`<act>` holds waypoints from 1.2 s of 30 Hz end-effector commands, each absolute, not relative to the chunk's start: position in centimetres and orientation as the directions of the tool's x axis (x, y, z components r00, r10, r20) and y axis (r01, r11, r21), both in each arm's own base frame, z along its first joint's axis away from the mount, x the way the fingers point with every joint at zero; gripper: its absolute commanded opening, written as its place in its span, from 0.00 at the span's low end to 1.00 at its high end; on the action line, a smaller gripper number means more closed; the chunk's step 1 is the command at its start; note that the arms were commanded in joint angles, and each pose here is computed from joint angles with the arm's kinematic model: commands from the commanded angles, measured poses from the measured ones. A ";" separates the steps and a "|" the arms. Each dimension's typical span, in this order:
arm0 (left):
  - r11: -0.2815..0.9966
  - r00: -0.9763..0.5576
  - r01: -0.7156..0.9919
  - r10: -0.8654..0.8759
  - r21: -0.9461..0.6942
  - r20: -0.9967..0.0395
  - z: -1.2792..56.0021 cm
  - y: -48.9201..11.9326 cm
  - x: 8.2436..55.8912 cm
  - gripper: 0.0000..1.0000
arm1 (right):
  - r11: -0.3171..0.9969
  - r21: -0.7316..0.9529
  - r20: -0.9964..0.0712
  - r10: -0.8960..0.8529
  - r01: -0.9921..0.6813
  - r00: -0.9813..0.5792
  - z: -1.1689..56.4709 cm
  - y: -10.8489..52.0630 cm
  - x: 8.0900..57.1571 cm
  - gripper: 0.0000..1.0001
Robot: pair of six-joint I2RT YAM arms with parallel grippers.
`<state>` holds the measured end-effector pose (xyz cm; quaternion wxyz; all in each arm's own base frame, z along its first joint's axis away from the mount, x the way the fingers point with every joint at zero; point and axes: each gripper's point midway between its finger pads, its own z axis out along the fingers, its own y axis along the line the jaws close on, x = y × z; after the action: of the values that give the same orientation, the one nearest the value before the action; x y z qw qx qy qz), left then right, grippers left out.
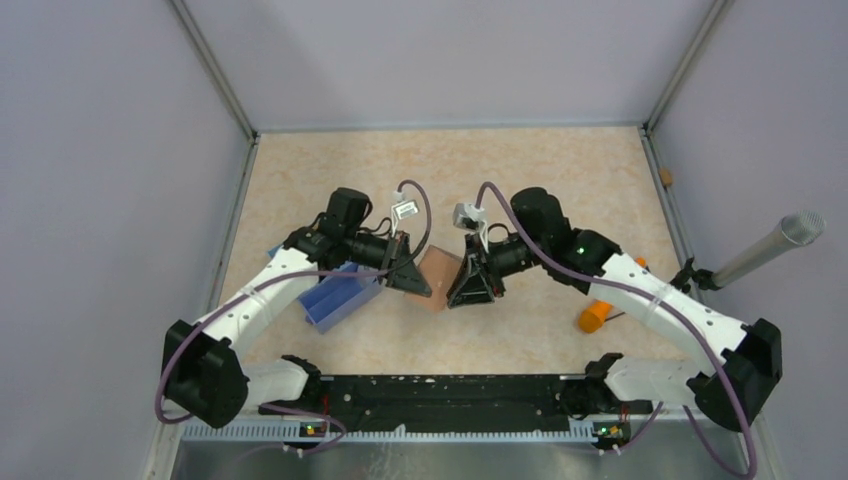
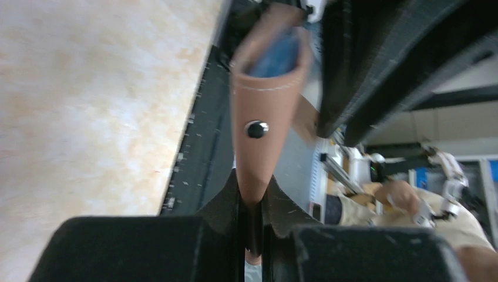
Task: Put the credit cards into the card holder
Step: Open the card holder.
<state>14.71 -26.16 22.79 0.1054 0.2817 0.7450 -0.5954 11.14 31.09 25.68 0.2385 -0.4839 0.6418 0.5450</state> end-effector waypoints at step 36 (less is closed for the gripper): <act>0.518 -0.777 0.363 -0.291 -0.775 -0.559 18.0 -26.0 19.8 0.00 | 0.678 0.565 -0.692 0.079 -0.471 -0.717 17.4 31.3 22.6 0.43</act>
<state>19.61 -25.47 17.09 0.3245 0.0181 0.8188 -0.4732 21.65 30.70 15.84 0.3298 -0.1162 0.8543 0.3846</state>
